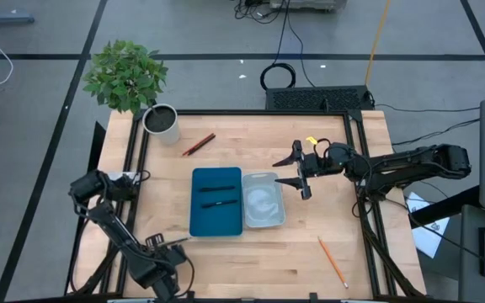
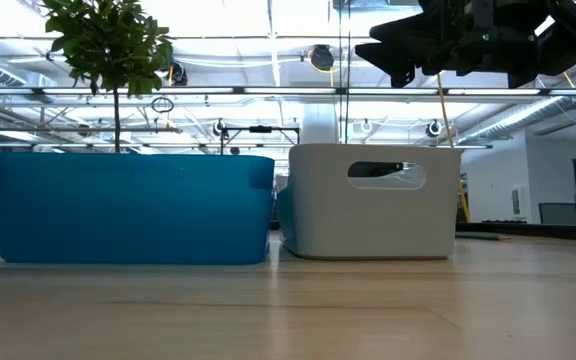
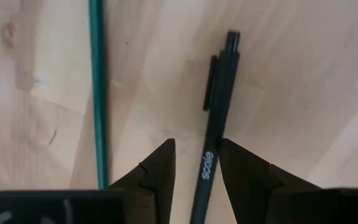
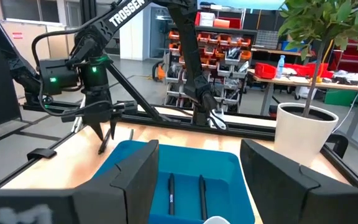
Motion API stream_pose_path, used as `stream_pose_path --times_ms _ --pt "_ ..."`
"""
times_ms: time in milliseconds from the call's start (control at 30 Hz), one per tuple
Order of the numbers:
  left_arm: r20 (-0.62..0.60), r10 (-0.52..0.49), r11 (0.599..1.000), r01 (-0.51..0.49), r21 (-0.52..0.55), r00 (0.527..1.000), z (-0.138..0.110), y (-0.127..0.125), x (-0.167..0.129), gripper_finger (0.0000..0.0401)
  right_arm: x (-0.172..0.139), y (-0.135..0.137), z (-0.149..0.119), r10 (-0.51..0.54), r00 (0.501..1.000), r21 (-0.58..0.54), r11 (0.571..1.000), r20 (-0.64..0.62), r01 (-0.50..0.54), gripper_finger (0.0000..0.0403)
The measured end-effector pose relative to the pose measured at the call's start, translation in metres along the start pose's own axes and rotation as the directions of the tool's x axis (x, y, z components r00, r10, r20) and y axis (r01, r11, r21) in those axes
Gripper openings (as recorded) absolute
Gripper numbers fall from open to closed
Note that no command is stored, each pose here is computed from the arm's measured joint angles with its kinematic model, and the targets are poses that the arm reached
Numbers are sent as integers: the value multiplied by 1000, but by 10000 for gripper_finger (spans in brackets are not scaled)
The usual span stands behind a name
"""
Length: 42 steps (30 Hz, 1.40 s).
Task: Sort pens & pencils
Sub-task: Put the bottom black pen into the blue bin
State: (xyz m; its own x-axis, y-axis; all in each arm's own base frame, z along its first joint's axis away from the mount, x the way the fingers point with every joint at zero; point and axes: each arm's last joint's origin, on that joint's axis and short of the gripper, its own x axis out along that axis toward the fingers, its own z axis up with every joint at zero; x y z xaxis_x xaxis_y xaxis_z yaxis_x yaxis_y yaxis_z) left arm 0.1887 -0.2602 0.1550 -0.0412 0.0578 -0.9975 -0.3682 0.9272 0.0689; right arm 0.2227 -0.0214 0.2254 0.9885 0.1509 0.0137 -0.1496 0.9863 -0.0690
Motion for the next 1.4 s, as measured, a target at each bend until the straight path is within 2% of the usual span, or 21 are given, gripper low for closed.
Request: stream_pose_path --times_ms 367,667,800,933,1000,1167,1300,1400 --pt "-6 -81 997 81 12 997 -5 -1 14 129 0 0 0 0 1000 0 1000 0 0 215" --pt "-30 -52 998 53 43 998 -7 4 20 128 0 0 0 0 1000 0 1000 0 0 215" --pt "-37 -49 998 51 47 998 -6 5 21 101 0 0 0 0 1000 0 1000 0 0 215" --pt "-43 -44 996 47 76 998 -6 6 21 37 0 0 0 0 1000 0 1000 0 0 215" --pt "-44 -43 996 46 77 998 -5 6 21 17 0 0 0 0 1000 0 1000 0 0 215" --pt "-47 -43 994 47 95 998 -5 6 21 28 0 0 0 0 1000 0 1000 0 0 215" --pt "-43 -58 990 63 124 997 -3 6 16 17 0 0 0 0 1000 0 1000 0 0 215" --pt "13 -61 988 59 146 998 -1 9 5 17 0 0 0 0 1000 0 1000 0 0 215"
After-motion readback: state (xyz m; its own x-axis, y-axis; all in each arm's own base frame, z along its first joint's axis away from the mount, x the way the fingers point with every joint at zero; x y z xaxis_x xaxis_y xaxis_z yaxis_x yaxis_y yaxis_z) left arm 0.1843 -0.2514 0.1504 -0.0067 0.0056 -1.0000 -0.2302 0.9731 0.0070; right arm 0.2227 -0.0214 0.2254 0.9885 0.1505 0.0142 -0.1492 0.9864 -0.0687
